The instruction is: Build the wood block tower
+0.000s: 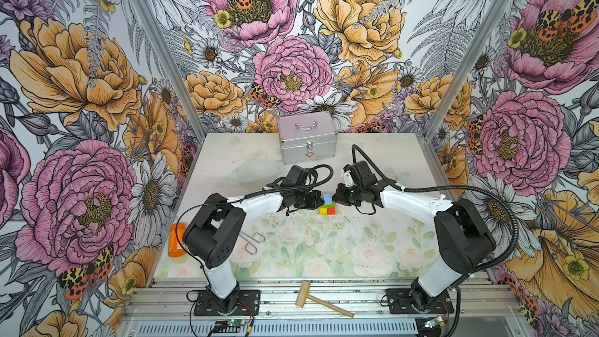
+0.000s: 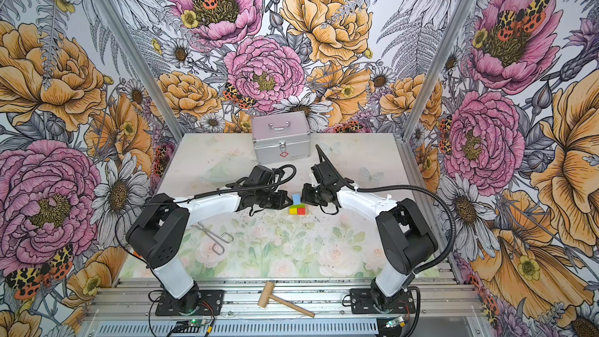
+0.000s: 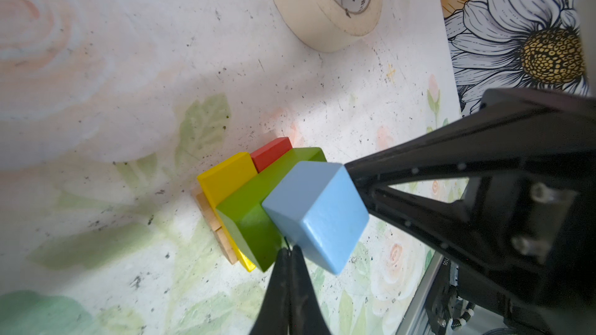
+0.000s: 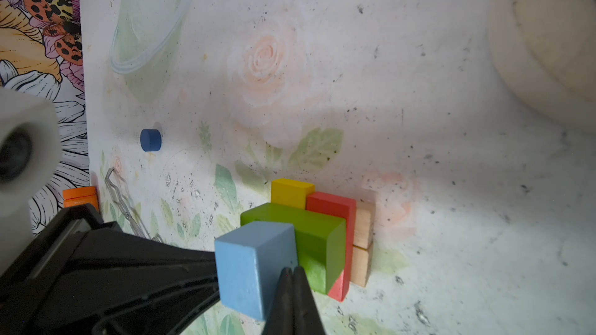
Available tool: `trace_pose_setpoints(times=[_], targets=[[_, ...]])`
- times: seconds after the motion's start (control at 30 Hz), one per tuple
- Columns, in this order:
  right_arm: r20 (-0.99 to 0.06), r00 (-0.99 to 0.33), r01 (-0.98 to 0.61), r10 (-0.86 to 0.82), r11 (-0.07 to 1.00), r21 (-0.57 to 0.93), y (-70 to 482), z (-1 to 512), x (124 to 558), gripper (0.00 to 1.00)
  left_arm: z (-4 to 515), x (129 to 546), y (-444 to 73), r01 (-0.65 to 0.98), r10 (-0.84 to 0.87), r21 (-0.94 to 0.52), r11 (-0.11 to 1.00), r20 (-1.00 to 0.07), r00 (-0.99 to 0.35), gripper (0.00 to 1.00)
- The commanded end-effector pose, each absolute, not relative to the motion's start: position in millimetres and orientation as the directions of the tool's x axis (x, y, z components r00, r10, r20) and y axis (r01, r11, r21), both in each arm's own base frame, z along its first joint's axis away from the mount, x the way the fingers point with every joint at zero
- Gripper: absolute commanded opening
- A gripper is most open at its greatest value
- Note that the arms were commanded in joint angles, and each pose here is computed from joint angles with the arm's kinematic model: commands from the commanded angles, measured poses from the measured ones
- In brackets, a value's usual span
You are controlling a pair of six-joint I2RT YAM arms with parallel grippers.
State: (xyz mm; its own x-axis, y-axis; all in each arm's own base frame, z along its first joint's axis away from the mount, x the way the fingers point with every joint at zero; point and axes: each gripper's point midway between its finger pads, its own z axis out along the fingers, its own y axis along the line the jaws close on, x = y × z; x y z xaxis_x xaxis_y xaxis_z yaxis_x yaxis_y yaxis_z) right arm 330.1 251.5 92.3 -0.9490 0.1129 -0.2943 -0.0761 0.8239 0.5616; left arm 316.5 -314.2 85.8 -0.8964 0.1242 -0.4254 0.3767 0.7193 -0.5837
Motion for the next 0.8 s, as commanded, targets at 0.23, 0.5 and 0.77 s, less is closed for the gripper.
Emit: trace_pose_setpoints(times=[0.23, 0.5, 0.77], targets=[[-0.324, -0.939, -0.093, 0.119, 0.816, 0.571, 253.4, 101.7, 329.4, 0.0, 94.3, 323.8, -313.8, 0.396, 0.124, -0.565, 0.724, -0.458, -0.88, 0.0], [-0.323, -0.938, -0.09, 0.123, 0.816, 0.571, 252.4, 101.5, 327.6, 0.0, 97.0, 325.9, -314.2, 0.397, 0.12, -0.566, 0.723, -0.463, -0.878, 0.0], [-0.324, -0.938, -0.091, 0.123, 0.815, 0.572, 252.3, 102.2, 327.1, 0.0, 96.6, 325.1, -311.7, 0.394, 0.12, -0.56, 0.729, -0.461, -0.879, 0.0]])
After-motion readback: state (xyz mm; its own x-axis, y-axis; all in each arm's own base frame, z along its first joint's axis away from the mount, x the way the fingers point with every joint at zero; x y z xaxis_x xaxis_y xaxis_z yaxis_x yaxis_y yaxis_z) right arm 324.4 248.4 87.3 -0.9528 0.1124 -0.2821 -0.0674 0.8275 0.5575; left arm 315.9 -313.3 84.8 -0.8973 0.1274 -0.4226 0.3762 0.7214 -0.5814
